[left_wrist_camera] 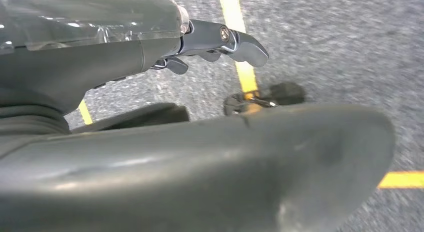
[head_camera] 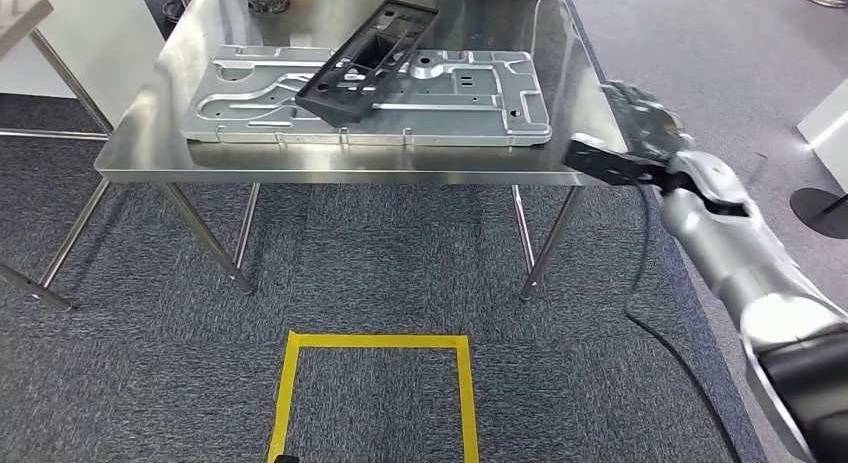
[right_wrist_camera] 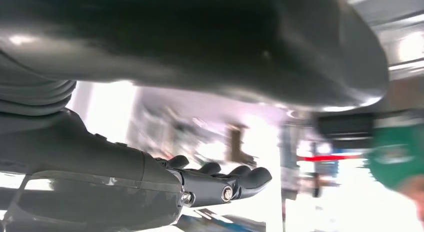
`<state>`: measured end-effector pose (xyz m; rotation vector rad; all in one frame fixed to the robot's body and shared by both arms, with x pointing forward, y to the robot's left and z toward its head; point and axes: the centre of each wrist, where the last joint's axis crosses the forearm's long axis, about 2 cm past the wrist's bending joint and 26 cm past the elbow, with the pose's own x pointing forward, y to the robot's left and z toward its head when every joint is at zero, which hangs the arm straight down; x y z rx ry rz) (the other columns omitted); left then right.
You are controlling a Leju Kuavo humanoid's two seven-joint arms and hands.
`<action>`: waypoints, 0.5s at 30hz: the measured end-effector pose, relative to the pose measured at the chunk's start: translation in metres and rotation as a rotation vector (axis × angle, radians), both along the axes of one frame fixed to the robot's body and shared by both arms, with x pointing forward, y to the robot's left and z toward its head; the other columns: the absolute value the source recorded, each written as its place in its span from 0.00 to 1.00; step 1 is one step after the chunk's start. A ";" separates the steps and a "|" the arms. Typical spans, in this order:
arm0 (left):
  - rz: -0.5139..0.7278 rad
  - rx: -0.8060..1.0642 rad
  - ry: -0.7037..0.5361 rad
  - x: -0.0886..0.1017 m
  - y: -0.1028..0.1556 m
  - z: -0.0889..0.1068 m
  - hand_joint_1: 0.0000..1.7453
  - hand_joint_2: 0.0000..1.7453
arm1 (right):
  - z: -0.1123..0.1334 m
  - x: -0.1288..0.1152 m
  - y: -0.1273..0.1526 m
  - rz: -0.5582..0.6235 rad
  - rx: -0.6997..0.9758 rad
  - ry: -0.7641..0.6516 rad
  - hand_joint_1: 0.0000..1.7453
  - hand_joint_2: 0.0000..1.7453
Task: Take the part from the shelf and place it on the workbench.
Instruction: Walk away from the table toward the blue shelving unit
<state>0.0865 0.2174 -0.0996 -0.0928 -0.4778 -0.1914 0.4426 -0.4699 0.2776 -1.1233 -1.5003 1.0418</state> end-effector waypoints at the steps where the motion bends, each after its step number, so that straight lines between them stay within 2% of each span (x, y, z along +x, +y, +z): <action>1: 0.004 0.000 0.005 -0.001 -0.001 0.000 0.00 0.00 | -0.017 -0.016 -0.025 -0.049 0.061 -0.001 0.00 0.00; 4: 0.028 0.002 0.021 -0.007 -0.001 -0.001 0.00 0.00 | -0.084 -0.071 -0.080 -0.206 0.235 0.056 0.00 0.00; 8: 0.033 0.009 0.042 -0.011 -0.001 -0.002 0.00 0.00 | -0.176 -0.158 -0.115 -0.472 0.473 0.248 0.00 0.00; 11: 0.026 0.012 0.047 -0.013 0.001 -0.002 0.00 0.00 | -0.239 -0.227 -0.109 -0.642 0.679 0.371 0.00 0.00; 15: 0.019 0.019 0.048 -0.011 0.004 -0.003 0.00 0.00 | -0.308 -0.303 -0.062 -0.863 0.995 0.544 0.00 0.00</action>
